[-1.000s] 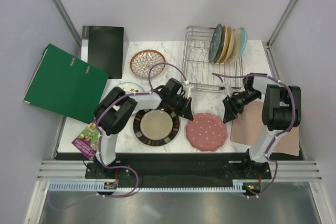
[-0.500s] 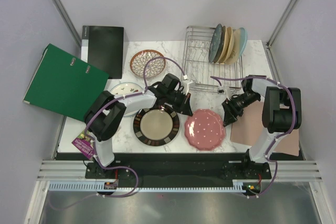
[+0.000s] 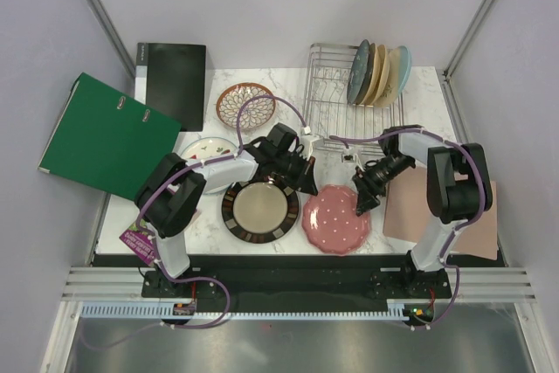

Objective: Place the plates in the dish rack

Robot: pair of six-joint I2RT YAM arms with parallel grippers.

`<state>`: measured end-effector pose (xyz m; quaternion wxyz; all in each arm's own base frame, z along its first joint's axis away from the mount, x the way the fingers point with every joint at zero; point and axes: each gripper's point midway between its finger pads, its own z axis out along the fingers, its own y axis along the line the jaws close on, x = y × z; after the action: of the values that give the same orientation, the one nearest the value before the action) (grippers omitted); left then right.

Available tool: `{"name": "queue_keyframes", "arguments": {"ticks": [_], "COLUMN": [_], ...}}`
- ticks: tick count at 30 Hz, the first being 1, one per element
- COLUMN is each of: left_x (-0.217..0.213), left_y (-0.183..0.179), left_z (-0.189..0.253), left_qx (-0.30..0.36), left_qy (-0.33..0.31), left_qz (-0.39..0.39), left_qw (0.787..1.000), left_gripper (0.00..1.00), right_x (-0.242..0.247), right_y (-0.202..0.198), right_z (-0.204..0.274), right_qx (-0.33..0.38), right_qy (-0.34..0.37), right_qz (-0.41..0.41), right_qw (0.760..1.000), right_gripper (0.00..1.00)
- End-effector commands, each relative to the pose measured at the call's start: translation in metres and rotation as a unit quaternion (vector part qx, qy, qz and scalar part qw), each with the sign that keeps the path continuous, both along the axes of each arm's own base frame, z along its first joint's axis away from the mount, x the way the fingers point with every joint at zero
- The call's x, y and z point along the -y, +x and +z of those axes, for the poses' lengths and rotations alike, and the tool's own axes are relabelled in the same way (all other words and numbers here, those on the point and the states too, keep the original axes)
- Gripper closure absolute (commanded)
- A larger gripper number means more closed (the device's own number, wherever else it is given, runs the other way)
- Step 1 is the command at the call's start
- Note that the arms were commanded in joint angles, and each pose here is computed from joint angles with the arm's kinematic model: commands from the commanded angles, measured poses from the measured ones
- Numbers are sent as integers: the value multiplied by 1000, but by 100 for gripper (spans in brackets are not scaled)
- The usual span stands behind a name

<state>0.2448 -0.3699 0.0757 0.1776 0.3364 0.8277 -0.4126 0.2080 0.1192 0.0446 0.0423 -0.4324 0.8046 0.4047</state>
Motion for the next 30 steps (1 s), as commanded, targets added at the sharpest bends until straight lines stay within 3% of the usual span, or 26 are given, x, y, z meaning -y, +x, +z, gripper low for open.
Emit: {"name": "queue_keyframes", "arguments": {"ticks": [1,2,5,13,21,24,27,28,30], "left_x": [22,22,22,23,25,25,25,25,25], "left_y": [12,13,14,14,15,17,19,19,19], "left_z": [50,50,50,60,73,74,77,79,81], "left_qx": [46,49,48,54,57,64,68,70,70], "left_qy": [-68,-67,-66,-73,-84,-83,-83,-85,-86], "left_qz": [-21,-20,-18,-17,-15,-13,-11,-12,-13], "left_qw": [996,996,997,996,995,994,994,994,994], "left_gripper": [98,98,98,98,98,98,98,98,98], "right_x": [-13,-13,-14,-30,-37,-37,-37,-36,-34], "right_y": [2,4,7,13,15,16,13,11,6], "right_z": [7,5,3,-7,-13,-13,-12,-10,-8], "right_qx": [5,6,5,-5,-5,-6,-3,-6,-11], "right_qy": [37,36,38,45,38,36,35,34,30], "right_qz": [13,12,9,2,4,3,11,12,15], "right_qw": [999,999,999,999,999,999,999,999,999], "right_gripper": [39,46,55,46,49,55,69,81,88]}}
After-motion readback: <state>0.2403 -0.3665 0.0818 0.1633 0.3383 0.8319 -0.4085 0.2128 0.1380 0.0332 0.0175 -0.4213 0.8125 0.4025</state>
